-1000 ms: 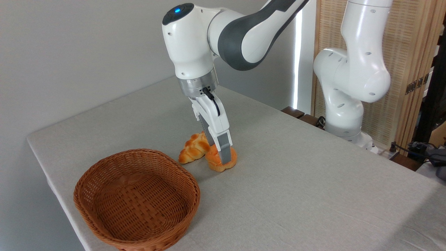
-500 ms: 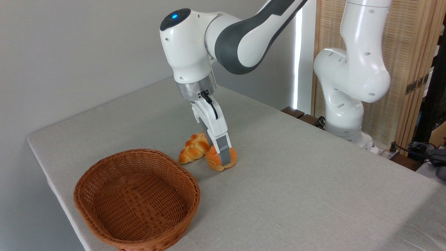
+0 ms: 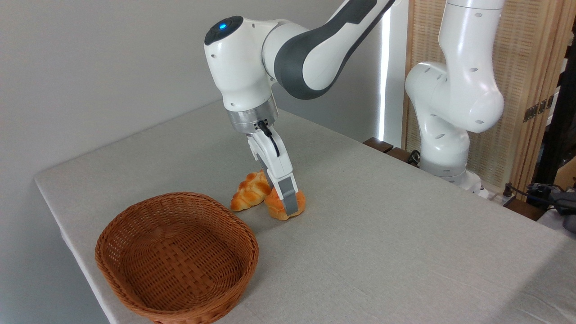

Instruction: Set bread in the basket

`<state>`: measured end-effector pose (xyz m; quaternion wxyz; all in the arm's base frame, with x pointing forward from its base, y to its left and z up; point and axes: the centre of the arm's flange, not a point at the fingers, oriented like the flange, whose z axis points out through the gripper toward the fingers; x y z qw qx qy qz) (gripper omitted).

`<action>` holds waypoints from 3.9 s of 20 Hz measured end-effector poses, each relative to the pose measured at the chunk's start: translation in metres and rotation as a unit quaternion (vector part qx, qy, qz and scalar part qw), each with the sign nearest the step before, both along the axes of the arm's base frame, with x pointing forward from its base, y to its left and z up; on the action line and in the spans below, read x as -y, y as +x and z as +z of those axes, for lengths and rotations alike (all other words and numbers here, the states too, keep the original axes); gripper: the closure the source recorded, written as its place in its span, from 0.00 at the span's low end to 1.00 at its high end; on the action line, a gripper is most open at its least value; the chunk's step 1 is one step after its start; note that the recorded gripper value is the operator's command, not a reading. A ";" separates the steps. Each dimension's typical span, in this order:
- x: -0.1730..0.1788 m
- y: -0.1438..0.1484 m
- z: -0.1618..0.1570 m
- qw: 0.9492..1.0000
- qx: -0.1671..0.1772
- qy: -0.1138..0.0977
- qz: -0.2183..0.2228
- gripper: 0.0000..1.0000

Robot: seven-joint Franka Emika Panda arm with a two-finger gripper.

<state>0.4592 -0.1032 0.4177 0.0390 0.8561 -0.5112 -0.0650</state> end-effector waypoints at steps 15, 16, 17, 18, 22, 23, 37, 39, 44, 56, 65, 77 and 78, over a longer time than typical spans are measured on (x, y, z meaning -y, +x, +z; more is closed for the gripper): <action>0.000 0.000 0.000 1.000 0.001 0.000 0.000 0.56; 0.000 0.000 0.001 1.000 0.001 0.000 0.000 0.56; 0.000 0.000 0.001 1.000 0.001 0.000 0.000 0.56; 0.000 0.000 0.001 1.000 0.001 0.000 0.000 0.56; 0.001 0.004 0.007 1.000 0.009 -0.002 0.000 0.55; 0.001 0.008 0.016 1.000 0.018 -0.004 0.001 0.55; -0.017 0.047 0.122 0.990 0.122 -0.050 0.039 0.55; -0.023 0.052 0.131 0.986 0.137 -0.070 0.056 0.55; -0.023 0.073 0.127 0.974 0.187 -0.085 0.096 0.49; -0.040 0.118 0.077 0.960 0.232 -0.078 0.139 0.00; -0.040 0.118 0.077 0.960 0.232 -0.078 0.139 0.00; -0.054 0.098 0.136 0.935 0.245 -0.099 0.236 0.00; -0.055 0.094 0.145 0.936 0.239 -0.087 0.243 0.00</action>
